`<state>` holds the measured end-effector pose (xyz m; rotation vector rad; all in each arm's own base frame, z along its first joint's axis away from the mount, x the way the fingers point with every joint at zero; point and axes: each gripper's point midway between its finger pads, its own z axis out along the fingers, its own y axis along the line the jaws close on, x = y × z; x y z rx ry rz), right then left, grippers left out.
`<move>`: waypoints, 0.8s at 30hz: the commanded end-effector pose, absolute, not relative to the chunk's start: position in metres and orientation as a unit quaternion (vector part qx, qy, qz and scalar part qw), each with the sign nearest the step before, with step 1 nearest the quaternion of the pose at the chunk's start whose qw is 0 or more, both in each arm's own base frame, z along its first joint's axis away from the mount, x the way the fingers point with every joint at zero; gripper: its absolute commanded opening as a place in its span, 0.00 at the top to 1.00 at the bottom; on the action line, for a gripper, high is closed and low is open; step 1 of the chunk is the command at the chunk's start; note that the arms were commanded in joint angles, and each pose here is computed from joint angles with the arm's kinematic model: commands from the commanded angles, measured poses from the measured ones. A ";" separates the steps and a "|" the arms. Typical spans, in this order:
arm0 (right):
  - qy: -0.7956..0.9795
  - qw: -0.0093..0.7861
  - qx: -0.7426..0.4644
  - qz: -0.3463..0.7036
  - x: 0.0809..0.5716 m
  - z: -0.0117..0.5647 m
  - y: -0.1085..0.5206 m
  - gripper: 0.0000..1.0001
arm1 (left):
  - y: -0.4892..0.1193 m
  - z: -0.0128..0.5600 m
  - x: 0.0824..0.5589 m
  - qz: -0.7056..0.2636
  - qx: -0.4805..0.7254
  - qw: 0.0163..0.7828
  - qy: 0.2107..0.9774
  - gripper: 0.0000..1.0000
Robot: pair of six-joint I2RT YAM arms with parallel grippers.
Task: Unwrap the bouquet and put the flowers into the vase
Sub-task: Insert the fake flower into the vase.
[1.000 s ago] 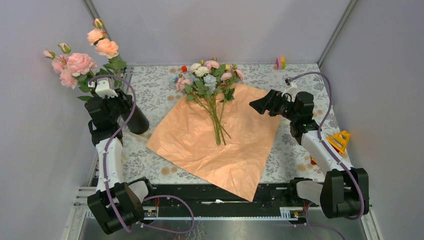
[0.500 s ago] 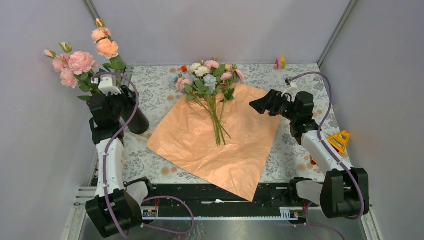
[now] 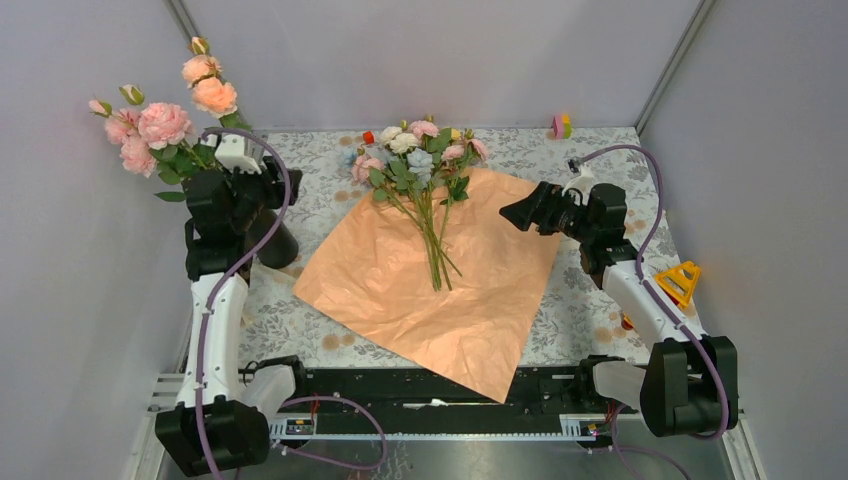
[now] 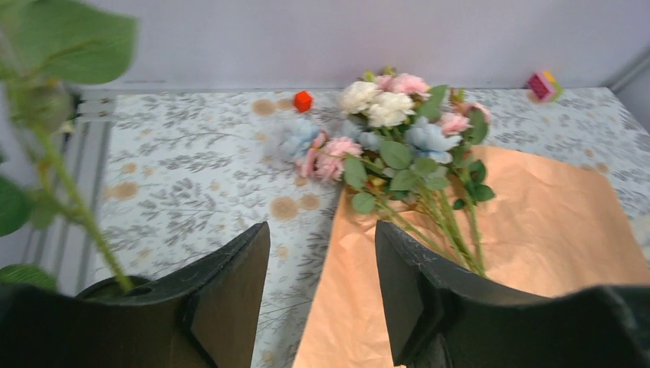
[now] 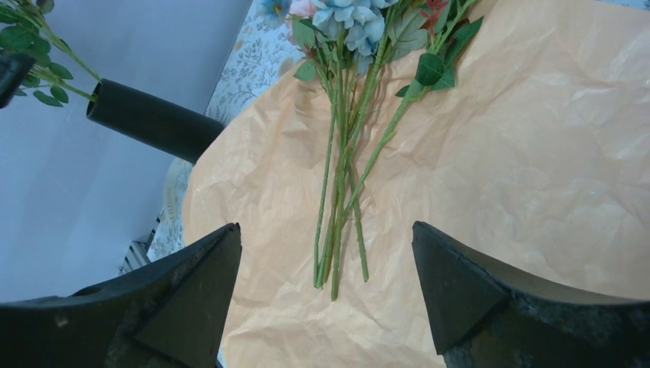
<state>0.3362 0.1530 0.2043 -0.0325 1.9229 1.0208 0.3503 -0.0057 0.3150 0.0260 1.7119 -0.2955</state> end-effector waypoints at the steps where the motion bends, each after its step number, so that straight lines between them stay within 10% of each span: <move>1: 0.785 0.479 -0.022 0.392 0.344 0.215 0.148 0.13 | -0.039 0.344 0.350 -0.166 0.054 0.655 0.735 0.43; 24: 0.896 0.314 -0.098 0.299 0.314 0.134 0.287 0.30 | -0.117 0.286 0.376 -0.262 0.061 0.552 0.790 0.43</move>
